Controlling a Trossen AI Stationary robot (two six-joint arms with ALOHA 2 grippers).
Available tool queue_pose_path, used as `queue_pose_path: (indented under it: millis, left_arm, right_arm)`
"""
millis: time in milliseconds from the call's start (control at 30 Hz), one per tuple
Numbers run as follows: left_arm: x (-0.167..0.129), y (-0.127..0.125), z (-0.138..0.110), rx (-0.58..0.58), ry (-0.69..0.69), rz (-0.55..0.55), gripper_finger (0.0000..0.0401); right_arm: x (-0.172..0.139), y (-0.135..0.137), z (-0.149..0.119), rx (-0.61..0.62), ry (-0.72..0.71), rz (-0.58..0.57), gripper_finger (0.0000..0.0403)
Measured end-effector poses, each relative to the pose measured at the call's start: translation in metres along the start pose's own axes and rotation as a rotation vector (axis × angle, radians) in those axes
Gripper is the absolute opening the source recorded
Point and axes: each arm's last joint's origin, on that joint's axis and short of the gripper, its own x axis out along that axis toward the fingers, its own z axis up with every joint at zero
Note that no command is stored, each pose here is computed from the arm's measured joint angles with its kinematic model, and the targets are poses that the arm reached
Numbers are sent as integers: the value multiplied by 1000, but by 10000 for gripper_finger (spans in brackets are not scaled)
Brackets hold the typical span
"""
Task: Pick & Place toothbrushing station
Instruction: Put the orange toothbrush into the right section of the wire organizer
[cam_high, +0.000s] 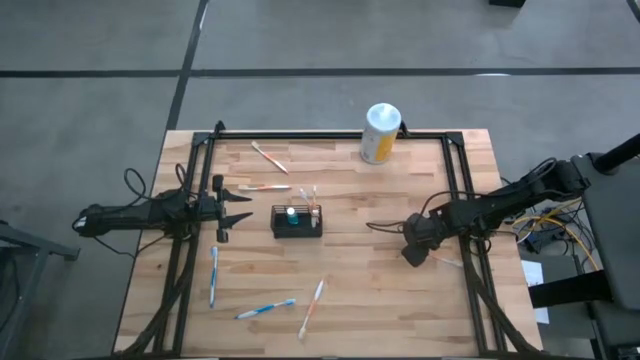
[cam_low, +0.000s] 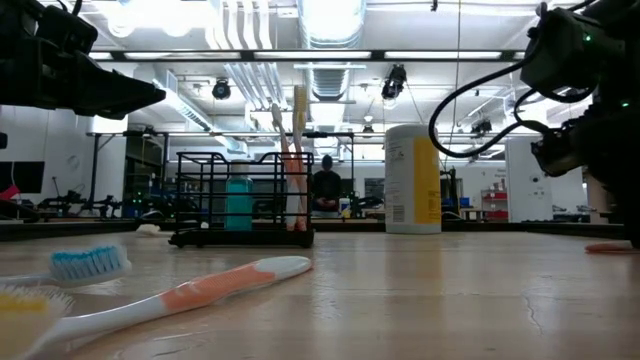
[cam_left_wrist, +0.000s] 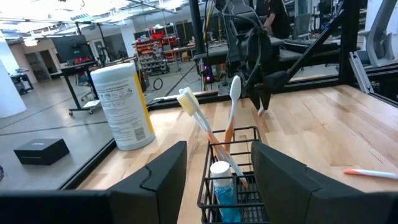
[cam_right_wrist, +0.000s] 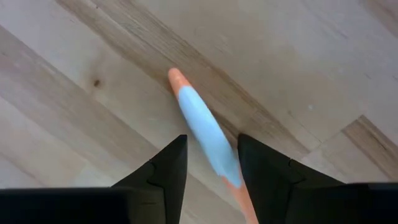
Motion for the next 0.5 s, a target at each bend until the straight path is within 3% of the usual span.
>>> queue_pose_path:
  millis: [500]
  left_arm:
    - [0, 0, 0, 0, 0, 0, 187]
  right_arm:
    - [0, 0, 1, -39, -16, -3, 49]
